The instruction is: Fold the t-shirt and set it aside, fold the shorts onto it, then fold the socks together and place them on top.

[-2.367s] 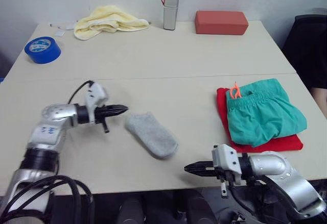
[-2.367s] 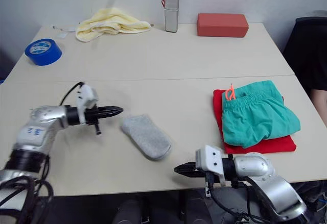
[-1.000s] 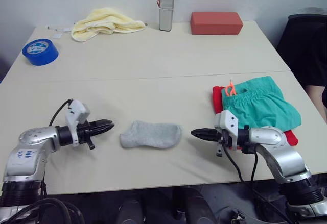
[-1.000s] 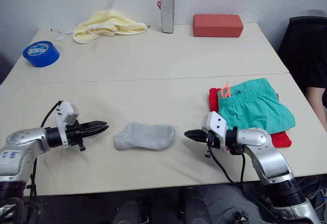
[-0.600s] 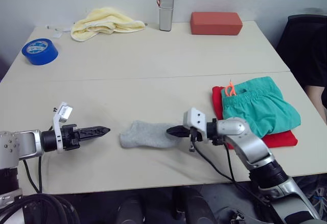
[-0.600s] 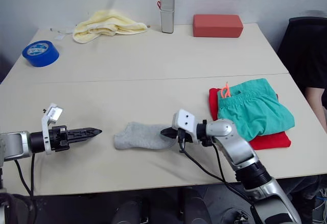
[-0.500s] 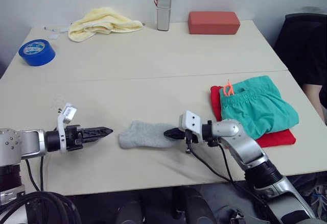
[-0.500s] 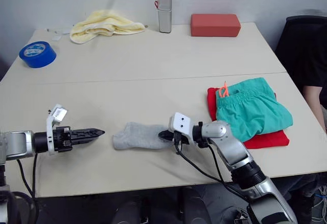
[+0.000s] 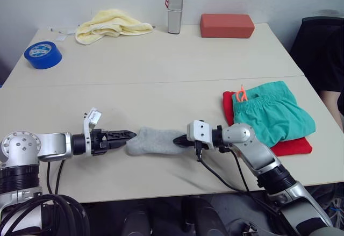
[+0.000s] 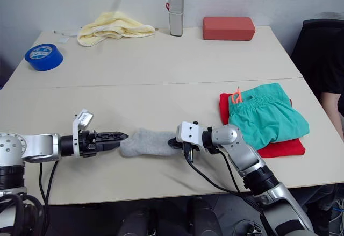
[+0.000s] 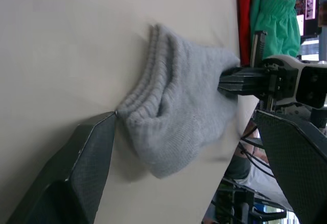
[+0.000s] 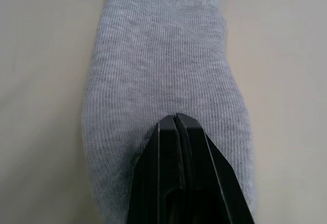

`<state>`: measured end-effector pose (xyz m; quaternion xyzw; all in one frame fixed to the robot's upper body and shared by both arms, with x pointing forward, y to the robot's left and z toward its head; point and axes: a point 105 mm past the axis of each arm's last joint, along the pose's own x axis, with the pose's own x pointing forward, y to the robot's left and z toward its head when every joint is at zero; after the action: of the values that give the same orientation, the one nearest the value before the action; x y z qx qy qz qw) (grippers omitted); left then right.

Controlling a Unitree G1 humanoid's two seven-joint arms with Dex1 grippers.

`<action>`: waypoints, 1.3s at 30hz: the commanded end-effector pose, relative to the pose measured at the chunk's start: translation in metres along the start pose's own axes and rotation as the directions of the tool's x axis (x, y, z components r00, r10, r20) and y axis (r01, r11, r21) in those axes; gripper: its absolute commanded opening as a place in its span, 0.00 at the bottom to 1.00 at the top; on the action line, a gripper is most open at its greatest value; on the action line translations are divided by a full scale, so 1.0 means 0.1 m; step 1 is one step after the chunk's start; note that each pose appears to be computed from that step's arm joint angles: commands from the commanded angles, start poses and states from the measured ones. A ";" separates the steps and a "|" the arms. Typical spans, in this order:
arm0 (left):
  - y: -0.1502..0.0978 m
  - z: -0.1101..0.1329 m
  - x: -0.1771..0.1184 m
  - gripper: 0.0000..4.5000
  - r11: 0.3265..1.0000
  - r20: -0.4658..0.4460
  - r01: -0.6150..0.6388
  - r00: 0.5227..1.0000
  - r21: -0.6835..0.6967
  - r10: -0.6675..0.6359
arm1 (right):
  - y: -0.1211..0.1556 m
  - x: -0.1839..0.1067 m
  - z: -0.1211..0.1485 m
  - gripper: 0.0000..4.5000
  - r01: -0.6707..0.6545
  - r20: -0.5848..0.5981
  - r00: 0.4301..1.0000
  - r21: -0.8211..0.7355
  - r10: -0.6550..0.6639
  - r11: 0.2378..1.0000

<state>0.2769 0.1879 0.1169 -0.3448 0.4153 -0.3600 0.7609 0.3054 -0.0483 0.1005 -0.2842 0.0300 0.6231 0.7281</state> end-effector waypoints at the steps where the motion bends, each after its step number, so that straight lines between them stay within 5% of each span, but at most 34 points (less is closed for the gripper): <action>1: -0.04 -0.13 0.18 0.99 0.997 -0.061 0.058 0.996 -0.057 -0.062 | -0.01 0.00 -0.02 0.00 -0.002 -0.012 1.000 0.004 0.002 1.000; 6: -0.06 -0.11 0.31 0.99 0.995 -0.034 0.063 0.997 -0.074 -0.065 | -0.01 0.00 -0.02 0.00 0.001 -0.011 1.000 0.005 -0.001 1.000; 9: -0.07 -0.12 0.34 0.87 0.996 -0.028 0.055 0.998 -0.066 -0.057 | -0.01 -0.01 -0.03 0.00 0.002 -0.013 1.000 0.005 -0.002 1.000; 21: -0.08 -0.02 0.30 0.07 0.999 0.048 -0.025 0.999 0.045 0.023 | 0.05 -0.04 -0.08 0.00 -0.018 -0.023 1.000 0.005 0.018 1.000; 25: -0.27 0.01 0.37 0.07 0.979 0.059 0.008 0.998 0.204 -0.021 | 0.06 -0.05 -0.09 0.00 -0.021 -0.028 0.999 0.008 0.021 1.000; 32: -0.74 -0.05 0.62 0.07 0.893 -0.095 0.152 0.988 0.424 -0.122 | 0.05 -0.04 -0.10 0.00 -0.012 -0.030 0.999 0.018 0.013 1.000; 35: -0.78 -0.17 0.76 0.07 0.851 -0.204 0.170 0.976 0.497 -0.076 | 0.06 -0.03 -0.10 0.00 -0.010 -0.031 0.999 0.020 0.011 1.000; 39: -0.71 -0.11 0.81 0.07 0.823 -0.186 0.127 0.982 0.553 -0.027 | 0.06 -0.02 -0.09 0.00 -0.007 -0.030 1.000 0.022 0.008 1.000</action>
<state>0.2753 0.0789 0.1341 -0.1091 0.3574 -0.5258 0.7641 0.3032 -0.0504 0.0988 -0.2831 0.0322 0.6249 0.7268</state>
